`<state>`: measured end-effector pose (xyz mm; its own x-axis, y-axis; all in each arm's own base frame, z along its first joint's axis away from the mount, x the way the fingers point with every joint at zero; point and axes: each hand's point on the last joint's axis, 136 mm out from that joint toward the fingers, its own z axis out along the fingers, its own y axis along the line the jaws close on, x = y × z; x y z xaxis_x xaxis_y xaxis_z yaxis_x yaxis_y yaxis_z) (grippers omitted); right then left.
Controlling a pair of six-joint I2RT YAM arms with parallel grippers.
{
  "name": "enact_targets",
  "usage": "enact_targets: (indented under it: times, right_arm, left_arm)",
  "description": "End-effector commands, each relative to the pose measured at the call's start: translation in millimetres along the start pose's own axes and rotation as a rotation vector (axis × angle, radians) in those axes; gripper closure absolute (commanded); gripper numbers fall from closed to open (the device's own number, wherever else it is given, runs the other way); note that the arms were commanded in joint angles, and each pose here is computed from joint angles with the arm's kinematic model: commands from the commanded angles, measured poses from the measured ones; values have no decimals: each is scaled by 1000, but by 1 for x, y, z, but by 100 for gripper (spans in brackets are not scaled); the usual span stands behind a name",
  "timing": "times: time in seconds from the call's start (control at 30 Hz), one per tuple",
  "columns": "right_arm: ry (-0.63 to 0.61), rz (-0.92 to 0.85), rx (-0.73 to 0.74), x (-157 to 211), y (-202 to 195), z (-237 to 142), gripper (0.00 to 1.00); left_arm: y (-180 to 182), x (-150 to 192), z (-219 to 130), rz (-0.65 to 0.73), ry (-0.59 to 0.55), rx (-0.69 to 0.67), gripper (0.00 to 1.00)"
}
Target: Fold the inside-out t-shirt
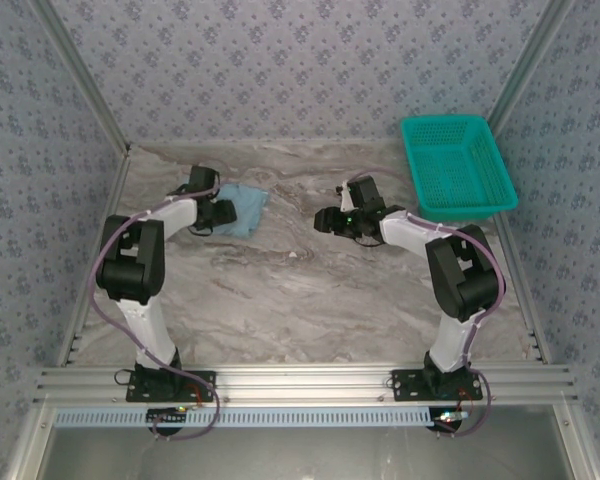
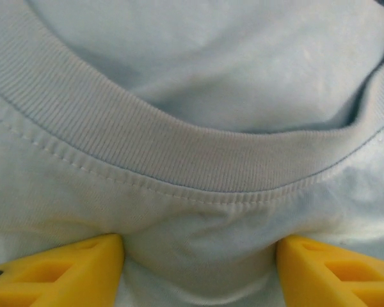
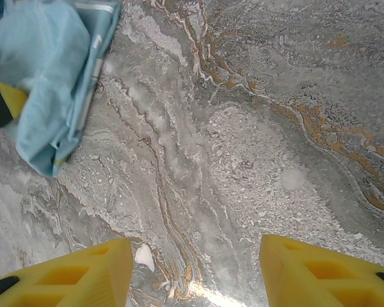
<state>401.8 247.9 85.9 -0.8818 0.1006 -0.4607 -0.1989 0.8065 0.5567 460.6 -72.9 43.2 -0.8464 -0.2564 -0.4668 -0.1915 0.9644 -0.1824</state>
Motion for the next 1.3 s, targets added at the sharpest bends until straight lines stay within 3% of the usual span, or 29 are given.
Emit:
enact_targets:
  times: [0.0,0.27,0.47,0.6,0.73,0.87,1.0,1.07,1.17,1.27]
  right_arm:
    - [10,-14,-3,-3,1,-3,43]
    - [10,-15,14,-1,-4,-8,43]
    - [2,-34,25,-5,-1,-18,43]
    - [-29,-139,143,-15,-7,-48,42]
    - [-108,-252,316,-29,-19,-92,38]
    - [-233,-353,574,-42,-44,-152,28]
    - [-398,-393,772,-48,-66,-205,1]
    - [-463,-372,834,-46,-80,-223,0]
    - [-546,-333,896,-38,-106,-233,0]
    - [-651,-284,896,-31,-133,-228,0]
  left_arm:
    - [27,-7,12,-25,39,-61,36]
    - [50,-48,26,-159,37,-29,37]
    - [54,-92,21,-166,-10,-2,37]
    - [34,-120,-5,-166,-74,81,37]
    - [13,-127,-56,-151,-178,169,35]
    - [3,-102,-108,-152,-290,273,34]
    - [20,-63,-153,-98,-437,248,28]
    - [36,-44,-168,-81,-516,190,21]
    - [61,-14,-179,-56,-618,102,3]
    - [85,7,-180,-45,-683,2,2]
